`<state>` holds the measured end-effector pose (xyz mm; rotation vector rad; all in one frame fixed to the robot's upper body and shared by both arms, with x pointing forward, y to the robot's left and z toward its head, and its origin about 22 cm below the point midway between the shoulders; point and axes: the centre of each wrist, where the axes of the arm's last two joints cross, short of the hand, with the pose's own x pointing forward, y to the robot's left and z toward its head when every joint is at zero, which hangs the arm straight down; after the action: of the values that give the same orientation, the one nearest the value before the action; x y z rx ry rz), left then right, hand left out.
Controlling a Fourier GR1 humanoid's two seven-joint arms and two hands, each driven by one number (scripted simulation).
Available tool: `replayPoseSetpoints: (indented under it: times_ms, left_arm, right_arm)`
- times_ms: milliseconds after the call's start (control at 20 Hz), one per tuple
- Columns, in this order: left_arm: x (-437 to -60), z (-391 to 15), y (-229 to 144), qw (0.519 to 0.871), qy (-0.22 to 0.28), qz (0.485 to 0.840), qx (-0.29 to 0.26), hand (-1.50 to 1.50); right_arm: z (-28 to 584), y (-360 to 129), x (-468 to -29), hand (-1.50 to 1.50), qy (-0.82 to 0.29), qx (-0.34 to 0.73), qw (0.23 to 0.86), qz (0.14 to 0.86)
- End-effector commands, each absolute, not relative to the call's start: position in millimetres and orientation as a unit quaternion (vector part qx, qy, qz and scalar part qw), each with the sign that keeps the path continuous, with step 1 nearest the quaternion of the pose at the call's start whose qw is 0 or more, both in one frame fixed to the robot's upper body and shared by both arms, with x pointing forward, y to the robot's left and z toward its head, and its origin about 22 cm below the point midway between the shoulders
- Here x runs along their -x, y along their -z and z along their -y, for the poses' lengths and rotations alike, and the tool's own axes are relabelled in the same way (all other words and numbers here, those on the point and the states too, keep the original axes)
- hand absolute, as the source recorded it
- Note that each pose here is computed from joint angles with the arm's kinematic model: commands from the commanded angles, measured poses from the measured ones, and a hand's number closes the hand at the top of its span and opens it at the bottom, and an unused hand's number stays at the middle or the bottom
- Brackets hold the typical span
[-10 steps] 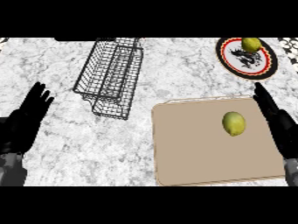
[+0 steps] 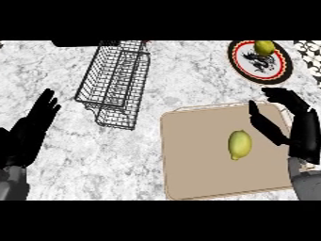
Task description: Pick the lemon from the tray and place it in the tiered basket
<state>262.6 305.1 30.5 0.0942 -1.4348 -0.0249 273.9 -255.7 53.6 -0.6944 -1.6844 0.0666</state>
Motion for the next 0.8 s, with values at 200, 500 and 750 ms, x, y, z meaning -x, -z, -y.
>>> replayPoseSetpoints:
  times_ms: [200, 500, 750]
  left_arm:
    - [-252.3, -300.9, -34.7, 0.756, 0.05, 0.651, -0.042, 0.0]
    - [-247.8, -305.2, -25.7, 0.761, 0.03, 0.646, -0.054, 0.0]
    - [-254.2, -304.0, -36.2, 0.758, 0.041, 0.649, -0.047, 0.0]
  right_arm:
    - [206.2, -30.7, -272.3, -1.5, 0.05, 0.47, 0.522, 0.711]
    - [244.9, -23.2, -261.2, -1.5, -0.116, 0.576, 0.563, 0.581]
    - [218.9, -18.5, -255.7, -1.5, -0.246, 0.557, 0.658, 0.443]
